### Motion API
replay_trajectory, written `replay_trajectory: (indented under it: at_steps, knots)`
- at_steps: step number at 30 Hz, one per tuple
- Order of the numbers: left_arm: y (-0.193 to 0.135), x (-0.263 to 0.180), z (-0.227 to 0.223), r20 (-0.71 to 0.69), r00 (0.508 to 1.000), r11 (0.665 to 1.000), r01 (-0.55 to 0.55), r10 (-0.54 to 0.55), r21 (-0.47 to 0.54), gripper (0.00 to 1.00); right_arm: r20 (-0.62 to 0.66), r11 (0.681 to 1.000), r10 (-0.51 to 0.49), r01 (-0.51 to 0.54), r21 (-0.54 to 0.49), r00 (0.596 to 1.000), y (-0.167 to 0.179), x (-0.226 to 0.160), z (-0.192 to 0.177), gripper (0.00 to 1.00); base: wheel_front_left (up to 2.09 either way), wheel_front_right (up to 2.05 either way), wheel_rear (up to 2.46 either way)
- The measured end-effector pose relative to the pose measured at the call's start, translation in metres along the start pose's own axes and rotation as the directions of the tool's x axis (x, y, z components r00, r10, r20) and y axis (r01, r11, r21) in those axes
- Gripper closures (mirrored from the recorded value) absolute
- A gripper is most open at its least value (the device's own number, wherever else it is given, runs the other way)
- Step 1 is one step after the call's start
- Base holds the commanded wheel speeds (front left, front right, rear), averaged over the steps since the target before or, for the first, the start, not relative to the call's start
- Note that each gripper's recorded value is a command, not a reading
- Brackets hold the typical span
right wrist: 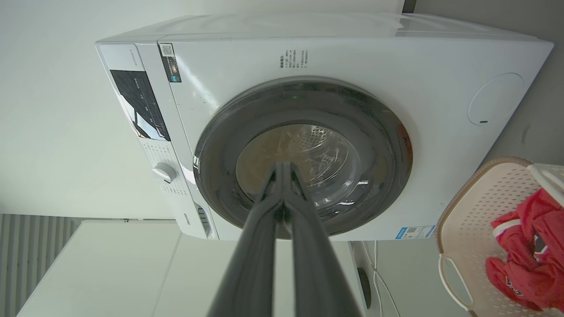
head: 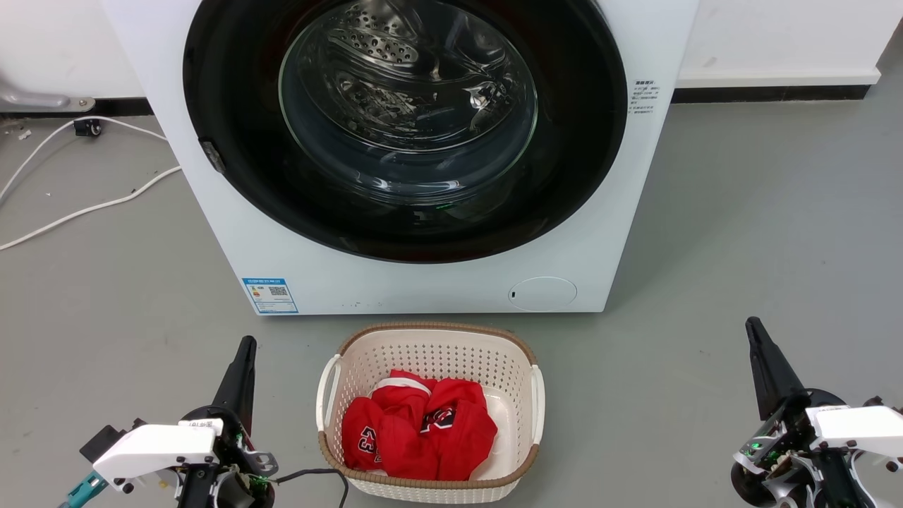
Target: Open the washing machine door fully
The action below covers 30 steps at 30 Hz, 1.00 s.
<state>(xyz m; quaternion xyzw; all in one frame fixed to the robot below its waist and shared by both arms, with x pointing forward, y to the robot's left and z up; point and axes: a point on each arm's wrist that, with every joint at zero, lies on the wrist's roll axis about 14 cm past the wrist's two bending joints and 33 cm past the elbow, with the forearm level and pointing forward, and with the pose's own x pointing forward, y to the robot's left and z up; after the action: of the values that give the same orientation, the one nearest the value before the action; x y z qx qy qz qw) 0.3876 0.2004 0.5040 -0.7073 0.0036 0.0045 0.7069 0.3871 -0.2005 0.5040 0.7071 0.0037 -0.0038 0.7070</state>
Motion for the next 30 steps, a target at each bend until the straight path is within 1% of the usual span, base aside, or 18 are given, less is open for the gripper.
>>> replay_trajectory:
  at_steps: [30]
  knots:
    - [0.0001,0.0000,0.0001,0.001,1.000,1.000,0.000,0.000,0.002,1.00,0.001,1.000,0.000,0.000,0.002,1.000,-0.0002,-0.0001,0.0003,1.00,0.00,0.00,0.00]
